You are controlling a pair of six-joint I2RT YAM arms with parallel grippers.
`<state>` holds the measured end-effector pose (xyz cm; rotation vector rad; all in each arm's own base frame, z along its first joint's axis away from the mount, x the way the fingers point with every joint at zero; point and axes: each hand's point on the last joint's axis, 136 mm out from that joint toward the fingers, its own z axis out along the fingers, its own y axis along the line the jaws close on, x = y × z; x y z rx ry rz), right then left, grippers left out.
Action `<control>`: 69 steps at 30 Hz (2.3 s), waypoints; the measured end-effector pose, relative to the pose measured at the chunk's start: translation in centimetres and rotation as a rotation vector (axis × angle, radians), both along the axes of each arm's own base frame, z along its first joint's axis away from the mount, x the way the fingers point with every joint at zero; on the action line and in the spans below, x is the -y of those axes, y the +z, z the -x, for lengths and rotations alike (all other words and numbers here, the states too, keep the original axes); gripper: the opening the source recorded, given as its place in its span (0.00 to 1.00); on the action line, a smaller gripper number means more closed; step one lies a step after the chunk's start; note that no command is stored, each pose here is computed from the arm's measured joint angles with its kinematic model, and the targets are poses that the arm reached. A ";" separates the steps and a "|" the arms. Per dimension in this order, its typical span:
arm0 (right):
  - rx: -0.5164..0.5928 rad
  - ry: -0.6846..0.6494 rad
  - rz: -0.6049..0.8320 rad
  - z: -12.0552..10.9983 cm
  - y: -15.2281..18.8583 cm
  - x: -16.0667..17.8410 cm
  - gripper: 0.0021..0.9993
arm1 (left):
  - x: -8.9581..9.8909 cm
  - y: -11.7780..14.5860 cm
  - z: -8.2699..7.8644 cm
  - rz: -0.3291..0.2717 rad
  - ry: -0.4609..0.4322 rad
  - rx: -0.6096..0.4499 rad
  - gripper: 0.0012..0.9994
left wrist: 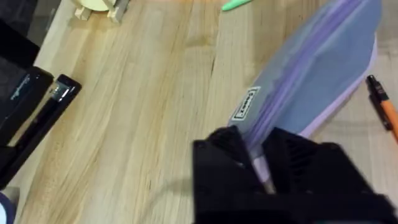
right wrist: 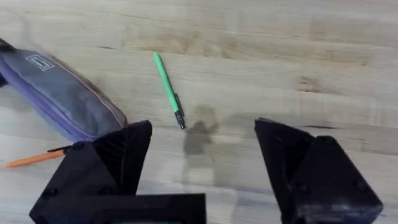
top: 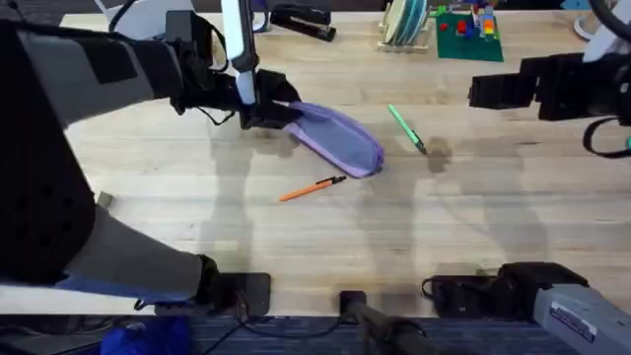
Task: Unzip the bag, pick up the pens from the table one at a time and place them inside, then zip the bag closed.
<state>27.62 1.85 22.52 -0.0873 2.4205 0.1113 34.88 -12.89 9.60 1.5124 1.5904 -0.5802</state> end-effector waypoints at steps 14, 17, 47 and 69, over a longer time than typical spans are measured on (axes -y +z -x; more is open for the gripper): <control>-0.001 0.012 -0.023 0.0 0.0 -0.4 1.00 | 0.1 -0.2 0.1 -0.001 -0.004 -0.008 0.04; -0.007 0.030 -0.089 0.2 0.1 -1.5 1.00 | 0.1 -0.2 0.1 -0.001 -0.004 -0.007 0.04; -0.290 0.138 -0.393 6.0 -1.5 -7.8 1.00 | 0.1 -0.2 0.1 -0.001 -0.004 -0.008 0.04; -0.266 0.425 -0.252 5.8 -2.7 -10.0 1.00 | 0.1 -0.2 0.1 -0.001 -0.004 -0.008 0.04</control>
